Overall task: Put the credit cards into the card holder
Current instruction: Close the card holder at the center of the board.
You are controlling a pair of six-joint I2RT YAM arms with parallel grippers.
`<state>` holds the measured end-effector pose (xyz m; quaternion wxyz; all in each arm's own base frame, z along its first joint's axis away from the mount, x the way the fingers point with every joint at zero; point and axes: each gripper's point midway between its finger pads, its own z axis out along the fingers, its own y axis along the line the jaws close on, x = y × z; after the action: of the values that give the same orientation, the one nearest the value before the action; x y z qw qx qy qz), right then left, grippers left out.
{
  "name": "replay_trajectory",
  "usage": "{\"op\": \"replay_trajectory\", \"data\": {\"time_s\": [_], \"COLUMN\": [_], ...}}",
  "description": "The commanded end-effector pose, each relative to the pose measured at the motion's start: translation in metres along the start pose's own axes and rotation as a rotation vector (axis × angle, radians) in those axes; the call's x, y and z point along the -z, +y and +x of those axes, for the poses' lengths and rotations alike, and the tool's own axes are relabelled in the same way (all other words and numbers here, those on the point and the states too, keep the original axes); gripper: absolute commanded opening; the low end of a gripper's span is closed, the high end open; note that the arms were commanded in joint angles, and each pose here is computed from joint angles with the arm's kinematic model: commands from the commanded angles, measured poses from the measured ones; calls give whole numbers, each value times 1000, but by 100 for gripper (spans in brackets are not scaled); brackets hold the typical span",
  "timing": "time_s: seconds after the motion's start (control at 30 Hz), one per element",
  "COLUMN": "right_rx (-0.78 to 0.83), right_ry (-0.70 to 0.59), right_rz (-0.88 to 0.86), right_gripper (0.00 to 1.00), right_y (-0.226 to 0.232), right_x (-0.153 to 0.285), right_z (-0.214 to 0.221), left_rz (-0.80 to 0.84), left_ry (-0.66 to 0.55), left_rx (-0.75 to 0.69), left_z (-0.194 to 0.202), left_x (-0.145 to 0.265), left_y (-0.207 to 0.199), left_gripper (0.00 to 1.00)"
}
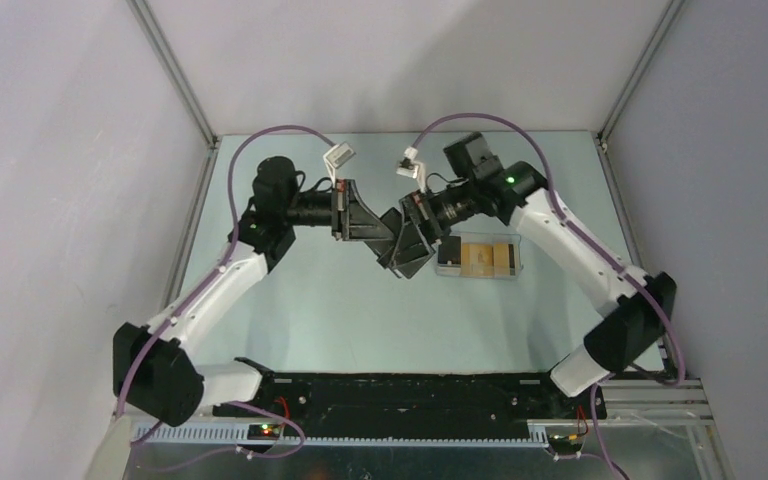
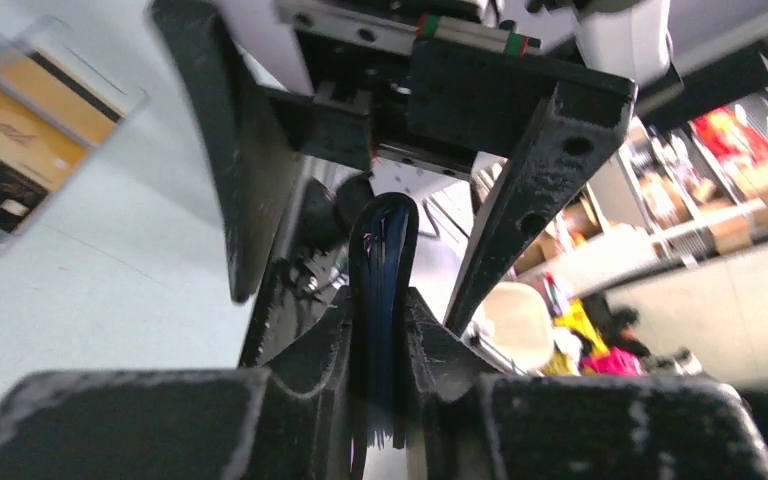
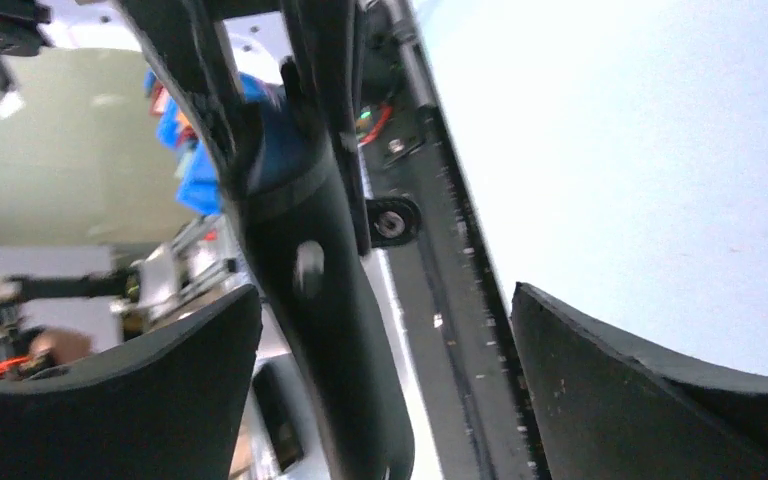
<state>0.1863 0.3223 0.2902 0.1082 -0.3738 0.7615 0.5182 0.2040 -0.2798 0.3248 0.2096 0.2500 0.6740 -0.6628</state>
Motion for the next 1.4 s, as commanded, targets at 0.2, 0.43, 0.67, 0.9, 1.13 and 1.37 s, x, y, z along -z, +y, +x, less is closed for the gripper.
{"op": "replay_trajectory", "data": {"time_s": [0.2, 0.43, 0.67, 0.9, 1.13, 1.37], "right_rx": [332, 564, 806, 1029, 1201, 1385], "right_ry": [-563, -627, -693, -803, -868, -960], "right_rz": [684, 958, 889, 851, 1089, 1478], "right_gripper": [99, 99, 99, 99, 99, 99], "right_y": [-15, 7, 34, 47, 48, 50], "right_x": [100, 105, 46, 13, -1, -6], "right_z": [-64, -67, -67, -60, -74, -97], "left_rz": [-623, -785, -730, -670, -636, -622], "left_ry": [-499, -716, -841, -859, -840, -791], "left_rx": [17, 226, 340, 350, 371, 385], "left_z": [-56, -52, -59, -70, -67, -62], "left_x": [61, 100, 109, 106, 101, 93], "left_y": [28, 31, 10, -10, -16, -13], "left_gripper": [0, 0, 0, 0, 0, 0]}}
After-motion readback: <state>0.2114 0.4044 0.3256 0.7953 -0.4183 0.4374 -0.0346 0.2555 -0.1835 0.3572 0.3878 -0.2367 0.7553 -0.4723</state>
